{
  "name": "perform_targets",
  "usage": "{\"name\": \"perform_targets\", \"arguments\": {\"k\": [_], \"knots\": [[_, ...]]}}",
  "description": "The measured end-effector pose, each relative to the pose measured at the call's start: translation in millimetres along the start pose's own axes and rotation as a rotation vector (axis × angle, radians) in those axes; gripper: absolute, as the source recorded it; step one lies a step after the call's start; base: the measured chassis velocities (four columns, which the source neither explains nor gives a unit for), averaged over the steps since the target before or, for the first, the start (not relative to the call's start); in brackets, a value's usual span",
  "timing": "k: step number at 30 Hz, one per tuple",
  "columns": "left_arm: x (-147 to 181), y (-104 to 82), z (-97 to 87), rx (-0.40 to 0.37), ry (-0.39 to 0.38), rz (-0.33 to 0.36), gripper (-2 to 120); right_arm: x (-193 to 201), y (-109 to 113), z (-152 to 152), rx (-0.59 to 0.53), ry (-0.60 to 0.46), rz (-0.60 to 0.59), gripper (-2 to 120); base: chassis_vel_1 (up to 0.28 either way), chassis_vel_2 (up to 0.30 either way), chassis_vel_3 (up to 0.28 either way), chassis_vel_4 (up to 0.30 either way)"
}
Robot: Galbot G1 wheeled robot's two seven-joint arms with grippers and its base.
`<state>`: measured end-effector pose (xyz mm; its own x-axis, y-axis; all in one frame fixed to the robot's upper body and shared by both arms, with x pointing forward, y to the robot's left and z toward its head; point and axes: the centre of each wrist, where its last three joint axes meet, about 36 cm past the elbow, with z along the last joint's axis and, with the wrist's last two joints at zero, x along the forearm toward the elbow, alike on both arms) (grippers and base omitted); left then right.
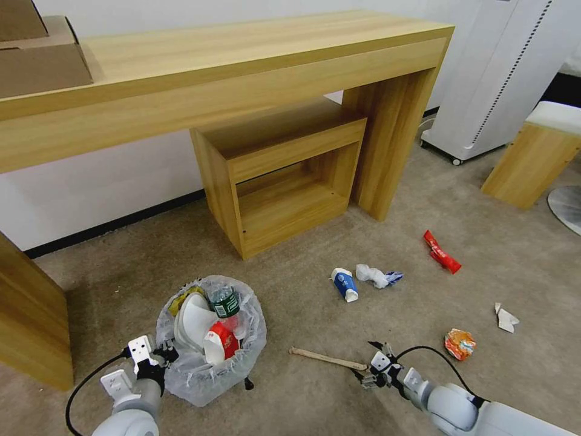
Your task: Pick up the trash bin and place the garbage on the floor into it.
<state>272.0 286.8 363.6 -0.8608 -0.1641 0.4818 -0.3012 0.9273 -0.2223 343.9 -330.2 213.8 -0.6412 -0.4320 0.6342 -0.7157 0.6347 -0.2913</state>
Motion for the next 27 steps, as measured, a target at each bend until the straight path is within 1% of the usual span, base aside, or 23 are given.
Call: {"name": "perform_targets", "arguments": {"k": [4, 5, 7, 8, 11, 12, 14, 16, 17, 20, 21, 22, 25, 27], "knots": [[0, 1.0, 0.4, -0.004, 0.000, 0.001, 1, -1, 1, -2, -0.009, -0.010, 0.000, 96, 0.000, 0.000, 0.000, 0.000], [0, 1.1, 0.0, -0.005, -0.001, 0.001, 1, -1, 2, -4, -0.021, -0.016, 0.000, 96, 0.000, 0.000, 0.000, 0.000], [-2, 0.6, -1.6, -0.007, -0.004, 0.006, 1, -3, 8, -13, -0.092, -0.039, 0.018, 96, 0.000, 0.000, 0.000, 0.000], [-2, 0.6, -1.6, -0.007, -0.004, 0.006, 1, -3, 8, -13, -0.092, -0.039, 0.018, 96, 0.000, 0.000, 0.000, 0.000], [-3, -0.9, -2.7, -0.008, -0.006, 0.009, 1, -7, 23, -42, -0.252, -0.021, 0.098, 97, 0.000, 0.000, 0.000, 0.000], [-3, -0.9, -2.7, -0.008, -0.006, 0.009, 1, -7, 23, -42, -0.252, -0.021, 0.098, 97, 0.000, 0.000, 0.000, 0.000], [-3, -1.8, -2.7, -0.008, -0.005, 0.011, 1, -8, 35, -67, -0.408, 0.023, 0.153, 96, 0.000, 0.000, 0.000, 0.000], [-4, -3.0, -2.5, -0.009, -0.002, 0.014, 1, -12, 48, -100, -0.586, 0.057, 0.231, 96, 0.000, 0.000, 0.000, 0.000], [-4, -3.0, -2.5, -0.009, -0.002, 0.014, 1, -12, 48, -100, -0.586, 0.057, 0.231, 96, 0.000, 0.000, 0.000, 0.000], [-5, -4.6, -3.0, -0.009, -0.001, 0.016, 1, -20, 59, -129, -0.755, 0.109, 0.336, 97, 0.000, 0.000, 0.000, 0.000], [-5, -4.6, -3.0, -0.009, -0.001, 0.016, 1, -20, 59, -129, -0.755, 0.109, 0.336, 97, 0.000, 0.000, 0.000, 0.000], [-5, -5.2, -3.1, -0.009, -0.001, 0.018, 1, -24, 60, -136, -0.807, 0.128, 0.372, 97, 0.000, 0.000, 0.000, 0.000], [-6, -5.6, -3.5, -0.009, 0.000, 0.018, 1, -32, 59, -146, -0.875, 0.161, 0.426, 97, 0.000, 0.000, 0.000, 0.000], [-6, -5.3, -3.6, -0.011, 0.001, 0.018, 1, -33, 59, -147, -0.877, 0.171, 0.430, 97, 0.000, 0.000, 0.000, 0.000]]}}
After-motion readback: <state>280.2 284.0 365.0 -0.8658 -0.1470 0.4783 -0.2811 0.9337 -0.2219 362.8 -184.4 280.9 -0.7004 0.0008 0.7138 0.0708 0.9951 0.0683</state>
